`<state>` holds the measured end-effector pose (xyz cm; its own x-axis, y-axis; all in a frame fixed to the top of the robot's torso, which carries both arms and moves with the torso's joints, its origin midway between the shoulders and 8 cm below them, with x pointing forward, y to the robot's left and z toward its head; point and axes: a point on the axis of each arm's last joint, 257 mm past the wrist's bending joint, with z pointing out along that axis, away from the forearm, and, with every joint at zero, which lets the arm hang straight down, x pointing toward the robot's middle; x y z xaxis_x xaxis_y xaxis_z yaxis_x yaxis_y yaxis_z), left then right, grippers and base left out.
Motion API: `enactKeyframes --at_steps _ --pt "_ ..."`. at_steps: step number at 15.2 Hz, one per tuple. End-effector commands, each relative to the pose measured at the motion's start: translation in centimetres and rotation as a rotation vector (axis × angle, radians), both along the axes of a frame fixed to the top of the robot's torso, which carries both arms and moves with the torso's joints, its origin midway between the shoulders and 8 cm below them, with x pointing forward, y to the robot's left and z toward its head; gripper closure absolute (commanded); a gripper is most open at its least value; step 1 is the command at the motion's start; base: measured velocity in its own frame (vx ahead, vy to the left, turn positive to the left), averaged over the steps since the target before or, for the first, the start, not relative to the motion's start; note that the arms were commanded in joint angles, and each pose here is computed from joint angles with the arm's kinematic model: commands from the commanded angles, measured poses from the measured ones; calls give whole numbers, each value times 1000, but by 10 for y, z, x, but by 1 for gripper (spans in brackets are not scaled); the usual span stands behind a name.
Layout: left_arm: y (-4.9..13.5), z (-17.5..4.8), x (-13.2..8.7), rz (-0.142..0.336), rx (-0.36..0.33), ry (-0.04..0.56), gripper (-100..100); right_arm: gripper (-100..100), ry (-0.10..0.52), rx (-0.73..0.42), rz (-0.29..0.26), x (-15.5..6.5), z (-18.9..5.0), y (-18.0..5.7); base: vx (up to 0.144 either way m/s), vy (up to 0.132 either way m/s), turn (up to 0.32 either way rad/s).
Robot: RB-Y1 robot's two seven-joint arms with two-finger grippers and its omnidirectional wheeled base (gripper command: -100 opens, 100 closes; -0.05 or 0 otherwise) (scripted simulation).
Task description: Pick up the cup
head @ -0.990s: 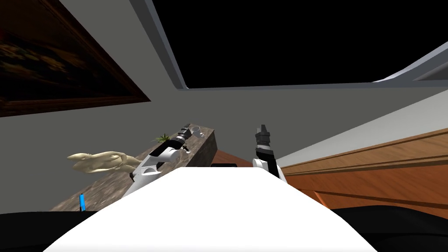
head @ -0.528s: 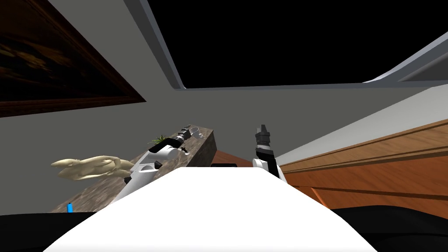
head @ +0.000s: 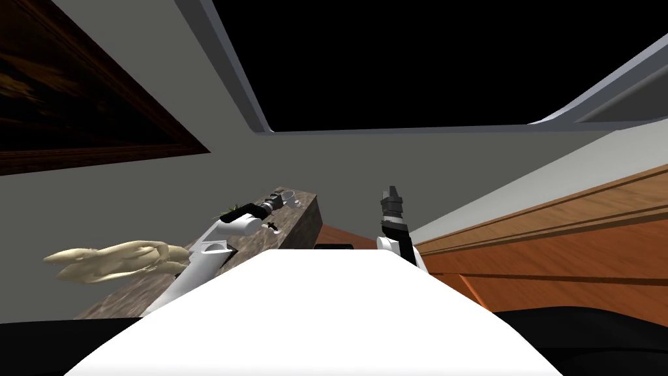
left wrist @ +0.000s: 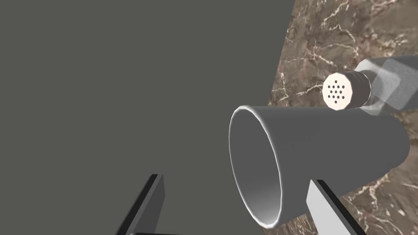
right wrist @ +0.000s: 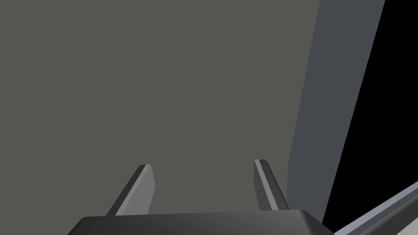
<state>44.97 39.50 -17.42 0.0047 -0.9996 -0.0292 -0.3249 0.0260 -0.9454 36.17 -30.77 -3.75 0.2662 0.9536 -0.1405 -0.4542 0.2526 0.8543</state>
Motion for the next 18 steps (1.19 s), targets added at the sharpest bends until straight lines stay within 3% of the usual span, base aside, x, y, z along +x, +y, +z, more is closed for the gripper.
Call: enactKeyframes --at_steps 1,18 --pt "2 -9 -2 4 0 39 -100 0 0 0 0 0 0 0 6 8 6" --pt "37 -46 -23 31 -54 356 -100 0 0 0 0 0 0 0 12 11 -57"
